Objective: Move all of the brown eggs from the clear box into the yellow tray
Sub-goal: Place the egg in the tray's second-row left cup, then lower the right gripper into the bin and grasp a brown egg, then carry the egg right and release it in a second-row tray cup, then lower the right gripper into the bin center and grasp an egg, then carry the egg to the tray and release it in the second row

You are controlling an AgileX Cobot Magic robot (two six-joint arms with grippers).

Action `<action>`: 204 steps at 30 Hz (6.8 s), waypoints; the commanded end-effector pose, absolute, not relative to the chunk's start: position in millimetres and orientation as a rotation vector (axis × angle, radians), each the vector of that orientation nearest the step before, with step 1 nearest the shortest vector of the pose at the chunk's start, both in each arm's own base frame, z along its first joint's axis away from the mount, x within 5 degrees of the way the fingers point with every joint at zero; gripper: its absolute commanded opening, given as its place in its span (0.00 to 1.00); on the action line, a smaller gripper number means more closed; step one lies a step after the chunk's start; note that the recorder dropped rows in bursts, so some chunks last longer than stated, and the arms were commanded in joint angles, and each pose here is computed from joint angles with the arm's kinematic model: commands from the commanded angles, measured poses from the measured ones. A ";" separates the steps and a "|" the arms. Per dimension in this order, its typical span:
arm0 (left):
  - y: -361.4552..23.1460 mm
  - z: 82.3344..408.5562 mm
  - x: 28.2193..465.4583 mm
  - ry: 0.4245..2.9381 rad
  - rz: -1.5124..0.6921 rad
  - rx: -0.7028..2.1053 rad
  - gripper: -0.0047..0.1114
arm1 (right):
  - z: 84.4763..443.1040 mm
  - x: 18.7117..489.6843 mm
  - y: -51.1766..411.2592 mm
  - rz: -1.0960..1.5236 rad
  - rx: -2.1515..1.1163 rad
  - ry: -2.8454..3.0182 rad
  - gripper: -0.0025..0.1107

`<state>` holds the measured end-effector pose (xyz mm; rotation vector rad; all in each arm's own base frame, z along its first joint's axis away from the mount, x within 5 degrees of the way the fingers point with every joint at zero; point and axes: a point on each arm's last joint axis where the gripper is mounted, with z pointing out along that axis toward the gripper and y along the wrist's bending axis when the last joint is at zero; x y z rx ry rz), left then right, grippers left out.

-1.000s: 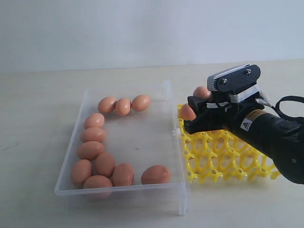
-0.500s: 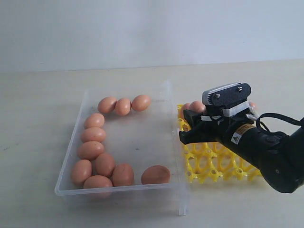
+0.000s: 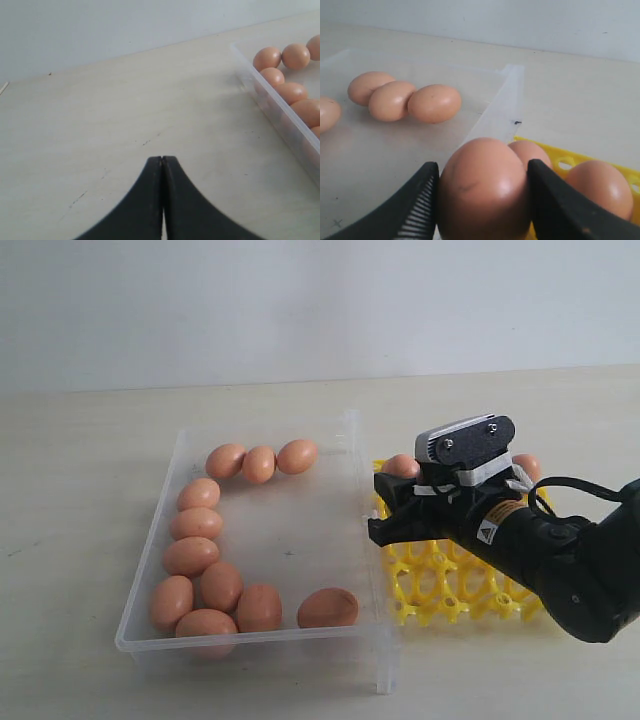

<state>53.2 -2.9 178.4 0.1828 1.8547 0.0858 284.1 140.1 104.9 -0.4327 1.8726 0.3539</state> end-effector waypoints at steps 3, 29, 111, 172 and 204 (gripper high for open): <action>-2.9 180.5 53.0 1.838 0.085 0.181 0.04 | 101.7 287.1 134.4 0.284 -0.421 1.902 0.50; -2.9 180.5 53.0 1.838 0.085 0.181 0.04 | 254.9 305.9 277.7 0.512 -0.994 2.440 0.06; -2.9 180.5 53.0 1.838 0.085 0.181 0.04 | 149.3 281.0 100.9 0.161 -0.497 2.005 0.02; -2.9 180.5 53.0 1.838 0.085 0.181 0.04 | 160.0 295.9 303.1 0.561 -0.719 2.974 0.56; -2.9 180.5 53.0 1.838 0.085 0.181 0.04 | 221.9 296.8 175.8 0.334 -0.516 1.994 0.02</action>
